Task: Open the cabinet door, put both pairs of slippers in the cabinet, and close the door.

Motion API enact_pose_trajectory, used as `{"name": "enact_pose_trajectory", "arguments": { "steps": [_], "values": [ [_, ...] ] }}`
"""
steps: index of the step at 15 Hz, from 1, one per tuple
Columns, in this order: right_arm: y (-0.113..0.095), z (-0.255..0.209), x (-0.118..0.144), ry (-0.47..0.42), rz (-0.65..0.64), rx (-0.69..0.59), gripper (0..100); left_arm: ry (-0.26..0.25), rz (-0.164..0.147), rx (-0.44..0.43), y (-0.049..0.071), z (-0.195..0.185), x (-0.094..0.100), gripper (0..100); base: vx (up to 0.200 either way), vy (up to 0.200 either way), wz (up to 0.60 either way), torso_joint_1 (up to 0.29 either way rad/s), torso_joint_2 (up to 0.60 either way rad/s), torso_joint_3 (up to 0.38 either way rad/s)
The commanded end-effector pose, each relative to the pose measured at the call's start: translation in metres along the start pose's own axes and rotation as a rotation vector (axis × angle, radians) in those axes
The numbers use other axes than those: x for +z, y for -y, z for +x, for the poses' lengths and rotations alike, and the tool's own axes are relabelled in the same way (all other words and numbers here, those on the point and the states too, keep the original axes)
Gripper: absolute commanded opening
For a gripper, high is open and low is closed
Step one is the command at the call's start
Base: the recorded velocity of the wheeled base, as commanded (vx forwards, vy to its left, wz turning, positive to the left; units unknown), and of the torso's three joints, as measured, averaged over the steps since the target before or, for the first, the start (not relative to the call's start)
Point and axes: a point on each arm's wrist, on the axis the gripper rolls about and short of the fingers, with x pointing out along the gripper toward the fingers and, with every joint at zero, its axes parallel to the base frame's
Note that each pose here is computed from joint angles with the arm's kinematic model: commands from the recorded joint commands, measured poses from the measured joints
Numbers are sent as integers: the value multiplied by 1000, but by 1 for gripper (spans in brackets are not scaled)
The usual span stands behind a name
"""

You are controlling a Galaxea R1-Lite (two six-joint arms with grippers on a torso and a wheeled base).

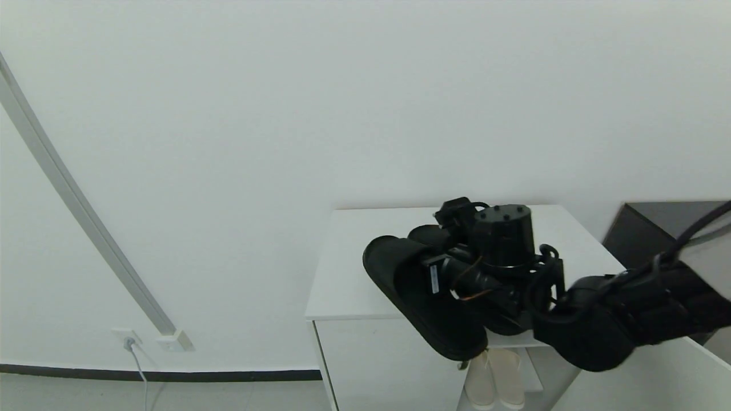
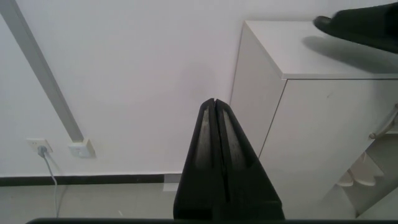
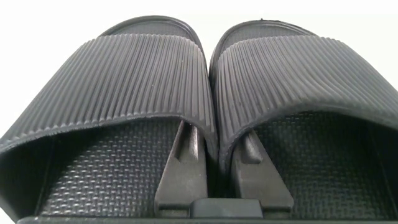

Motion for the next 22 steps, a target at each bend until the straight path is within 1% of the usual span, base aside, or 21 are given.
{"name": "enact_pose_trajectory", "arguments": {
  "steps": [1,2,5,14,22],
  "values": [
    [10,-63,10,50,10,52,0,-1,0,1,0,0,0,0,0,0,0,0,0,0],
    [12,-77,9,63,11,64,0,-1,0,1,0,0,0,0,0,0,0,0,0,0],
    [13,-102,-1,47,7,99,0,-1,0,1,0,0,0,0,0,0,0,0,0,0],
    [6,-102,-8,25,-5,119,0,-1,0,1,0,0,0,0,0,0,0,0,0,0],
    [4,-102,-9,20,-8,124,0,-1,0,1,0,0,0,0,-200,0,0,1,3,4]
  ]
}}
